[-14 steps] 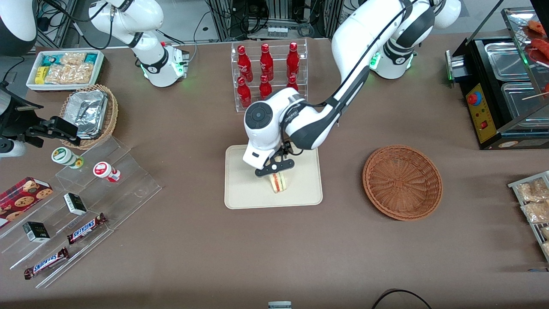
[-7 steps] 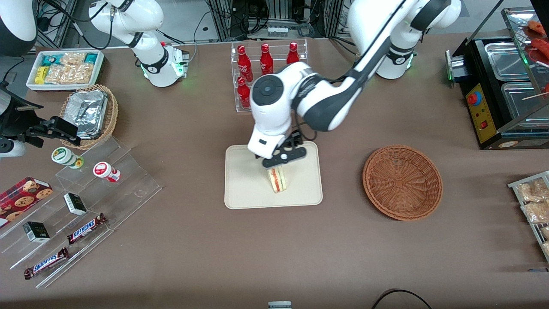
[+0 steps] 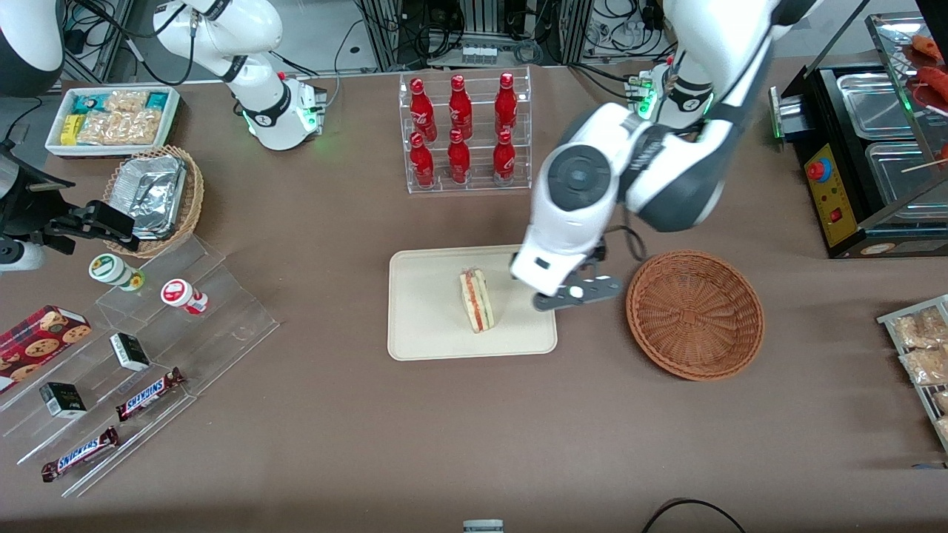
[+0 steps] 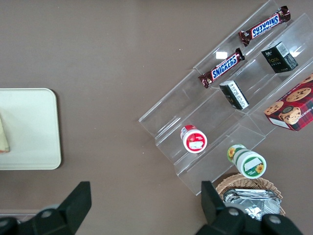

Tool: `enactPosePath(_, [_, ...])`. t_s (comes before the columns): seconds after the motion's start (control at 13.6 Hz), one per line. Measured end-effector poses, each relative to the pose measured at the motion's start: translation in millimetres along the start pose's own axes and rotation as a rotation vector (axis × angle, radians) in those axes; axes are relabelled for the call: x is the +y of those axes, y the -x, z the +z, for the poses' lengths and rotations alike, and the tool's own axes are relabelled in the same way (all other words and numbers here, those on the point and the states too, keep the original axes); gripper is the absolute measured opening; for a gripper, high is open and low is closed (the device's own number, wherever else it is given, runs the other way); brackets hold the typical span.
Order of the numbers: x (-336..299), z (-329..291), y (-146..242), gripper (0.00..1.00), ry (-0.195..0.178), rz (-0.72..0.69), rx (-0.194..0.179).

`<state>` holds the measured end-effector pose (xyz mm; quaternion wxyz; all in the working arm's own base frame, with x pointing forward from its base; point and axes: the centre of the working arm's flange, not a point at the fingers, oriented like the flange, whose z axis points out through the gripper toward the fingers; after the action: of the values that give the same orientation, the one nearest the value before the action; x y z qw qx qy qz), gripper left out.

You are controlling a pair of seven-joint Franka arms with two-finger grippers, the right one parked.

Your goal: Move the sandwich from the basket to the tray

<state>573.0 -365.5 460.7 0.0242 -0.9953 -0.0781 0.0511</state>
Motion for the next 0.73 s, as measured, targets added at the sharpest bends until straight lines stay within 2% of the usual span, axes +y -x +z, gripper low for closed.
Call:
enactPosePath(0.37, [-122, -31, -24, 1.0, -0.018, 0.115, -0.058])
enactPosePath(0.73, [-223, -54, -22, 1.0, -0.034, 0.188, -0.098])
